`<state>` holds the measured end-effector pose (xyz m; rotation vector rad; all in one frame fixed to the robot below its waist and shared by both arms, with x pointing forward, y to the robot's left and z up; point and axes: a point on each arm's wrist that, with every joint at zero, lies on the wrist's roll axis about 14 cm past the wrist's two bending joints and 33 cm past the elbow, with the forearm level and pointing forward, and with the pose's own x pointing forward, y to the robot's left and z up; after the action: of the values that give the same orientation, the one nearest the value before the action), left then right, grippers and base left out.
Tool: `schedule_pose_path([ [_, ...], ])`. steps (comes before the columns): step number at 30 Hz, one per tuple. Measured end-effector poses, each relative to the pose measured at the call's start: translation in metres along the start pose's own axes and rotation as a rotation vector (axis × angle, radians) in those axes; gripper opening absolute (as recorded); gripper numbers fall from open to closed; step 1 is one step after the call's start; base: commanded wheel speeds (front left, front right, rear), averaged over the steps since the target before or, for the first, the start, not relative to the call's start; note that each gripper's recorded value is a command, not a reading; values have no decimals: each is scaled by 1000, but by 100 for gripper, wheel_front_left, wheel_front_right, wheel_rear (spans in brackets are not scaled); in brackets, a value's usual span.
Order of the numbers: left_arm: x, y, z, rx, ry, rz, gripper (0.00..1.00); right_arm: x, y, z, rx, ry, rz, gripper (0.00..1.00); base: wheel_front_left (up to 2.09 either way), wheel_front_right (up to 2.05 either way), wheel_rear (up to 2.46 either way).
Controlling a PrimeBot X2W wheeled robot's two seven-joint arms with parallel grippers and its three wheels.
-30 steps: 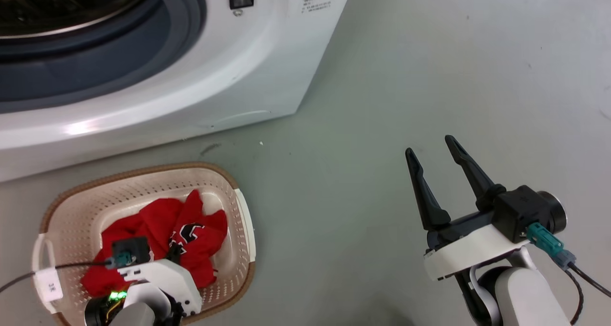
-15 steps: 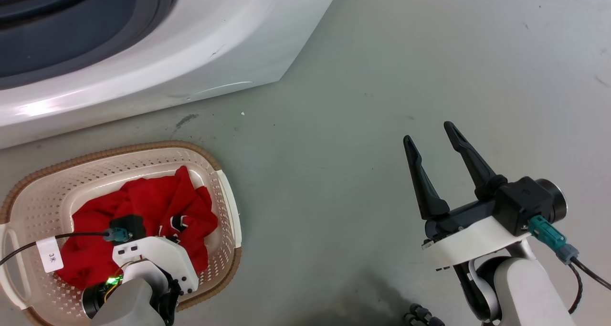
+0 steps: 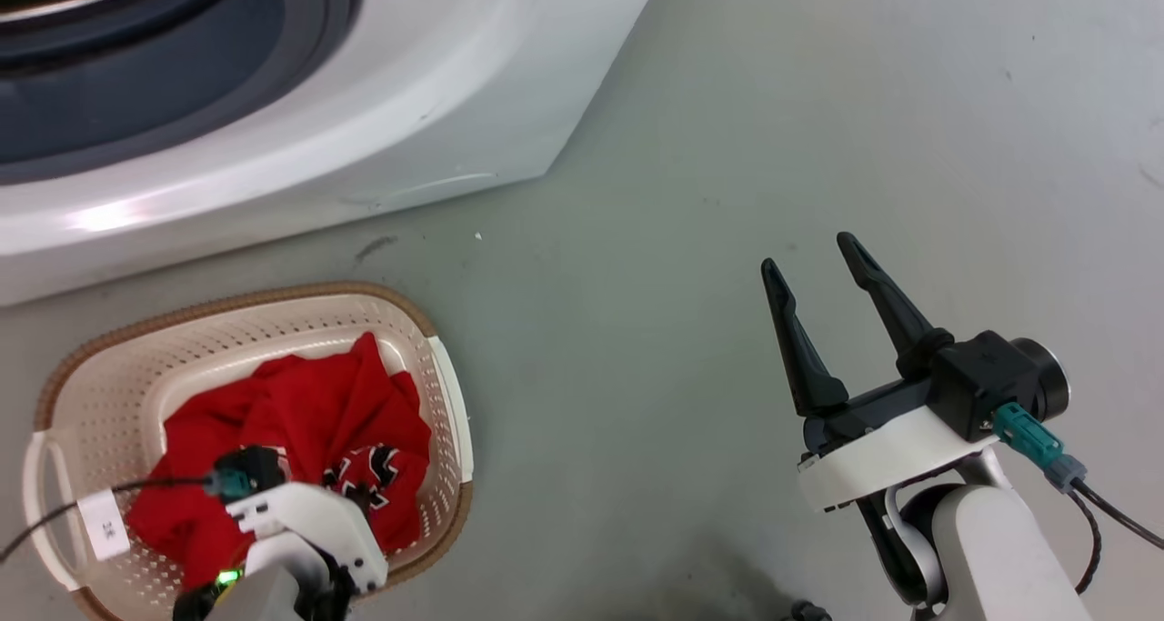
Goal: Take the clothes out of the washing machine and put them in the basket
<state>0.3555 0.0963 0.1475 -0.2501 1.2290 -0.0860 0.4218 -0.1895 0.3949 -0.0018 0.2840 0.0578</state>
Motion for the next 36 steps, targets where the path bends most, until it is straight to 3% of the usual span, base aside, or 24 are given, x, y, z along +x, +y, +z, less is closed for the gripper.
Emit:
schedule_pose_path([
  [7,-36,1,-1,-39,-61,3,100,-18,2,24,-2,-56,0,100,0,0,0],
  [24,-147,4,66,-12,-515,-26,100,-82,35,71,-6,-178,67,100,0,0,0],
  [36,-250,-4,146,73,-987,-52,100,-92,54,87,-29,-224,124,100,0,0,0],
])
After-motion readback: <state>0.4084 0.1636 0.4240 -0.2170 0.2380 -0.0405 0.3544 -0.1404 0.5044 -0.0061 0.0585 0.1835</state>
